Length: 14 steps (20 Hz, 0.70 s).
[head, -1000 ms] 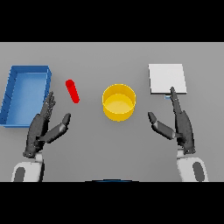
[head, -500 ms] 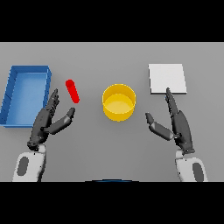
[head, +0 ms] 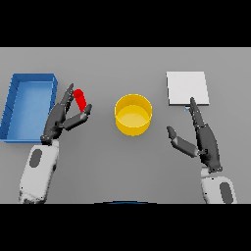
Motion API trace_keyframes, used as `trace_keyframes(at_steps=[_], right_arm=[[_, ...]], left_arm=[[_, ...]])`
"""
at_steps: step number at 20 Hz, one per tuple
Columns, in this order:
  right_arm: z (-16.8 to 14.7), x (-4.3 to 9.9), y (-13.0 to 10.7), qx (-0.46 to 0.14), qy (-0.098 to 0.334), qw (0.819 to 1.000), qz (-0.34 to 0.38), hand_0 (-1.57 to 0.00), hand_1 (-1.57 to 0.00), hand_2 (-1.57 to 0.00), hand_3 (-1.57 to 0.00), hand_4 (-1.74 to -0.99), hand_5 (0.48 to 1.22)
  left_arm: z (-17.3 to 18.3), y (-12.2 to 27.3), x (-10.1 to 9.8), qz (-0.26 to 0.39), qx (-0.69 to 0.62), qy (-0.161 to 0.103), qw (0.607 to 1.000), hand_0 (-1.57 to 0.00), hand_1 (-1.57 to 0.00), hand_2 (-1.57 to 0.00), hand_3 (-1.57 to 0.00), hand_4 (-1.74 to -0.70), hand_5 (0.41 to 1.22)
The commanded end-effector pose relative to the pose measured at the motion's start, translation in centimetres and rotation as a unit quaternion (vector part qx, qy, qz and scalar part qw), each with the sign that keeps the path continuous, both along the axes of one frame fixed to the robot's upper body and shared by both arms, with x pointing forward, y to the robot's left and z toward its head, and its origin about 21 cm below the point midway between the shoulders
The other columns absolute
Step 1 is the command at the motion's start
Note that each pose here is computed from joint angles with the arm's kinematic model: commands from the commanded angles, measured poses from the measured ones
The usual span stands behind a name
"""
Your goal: Pick up the red beaker and tilt it to pour out 1 green nut into yellow bowl. Pick up the yellow bowl and place it on the metallic measuring scale.
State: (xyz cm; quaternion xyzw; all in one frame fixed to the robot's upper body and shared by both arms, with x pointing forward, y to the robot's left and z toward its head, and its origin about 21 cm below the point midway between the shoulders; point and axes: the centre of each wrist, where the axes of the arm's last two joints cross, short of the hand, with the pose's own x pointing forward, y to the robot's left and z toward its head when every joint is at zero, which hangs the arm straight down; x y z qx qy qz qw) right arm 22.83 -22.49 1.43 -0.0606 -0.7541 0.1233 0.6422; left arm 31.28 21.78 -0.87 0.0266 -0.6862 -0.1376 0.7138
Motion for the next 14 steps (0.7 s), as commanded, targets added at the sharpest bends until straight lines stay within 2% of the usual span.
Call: trace_keyframes(at_steps=[1,8,14], right_arm=[[0.0,-0.1,0.1,0.003,0.001,1.000,0.001,0.00,0.00,0.00,0.00,-1.222,0.627],[-0.3,-0.4,0.0,0.011,0.004,1.000,-0.003,0.00,0.00,0.00,0.00,-1.238,0.638],[0.0,-0.4,-0.1,0.013,0.007,1.000,-0.010,0.00,0.00,0.00,0.00,-1.246,0.645]], left_arm=[[0.4,-0.2,0.7,0.000,0.007,-0.004,1.000,0.00,0.00,0.00,0.00,-1.20,0.651],[-0.6,-1.5,3.1,0.004,0.029,0.016,0.999,0.00,0.00,0.00,0.00,-1.20,0.671],[-1.2,-1.7,4.6,0.016,-0.017,-0.009,1.000,0.00,0.00,0.00,0.00,-1.29,0.708]])
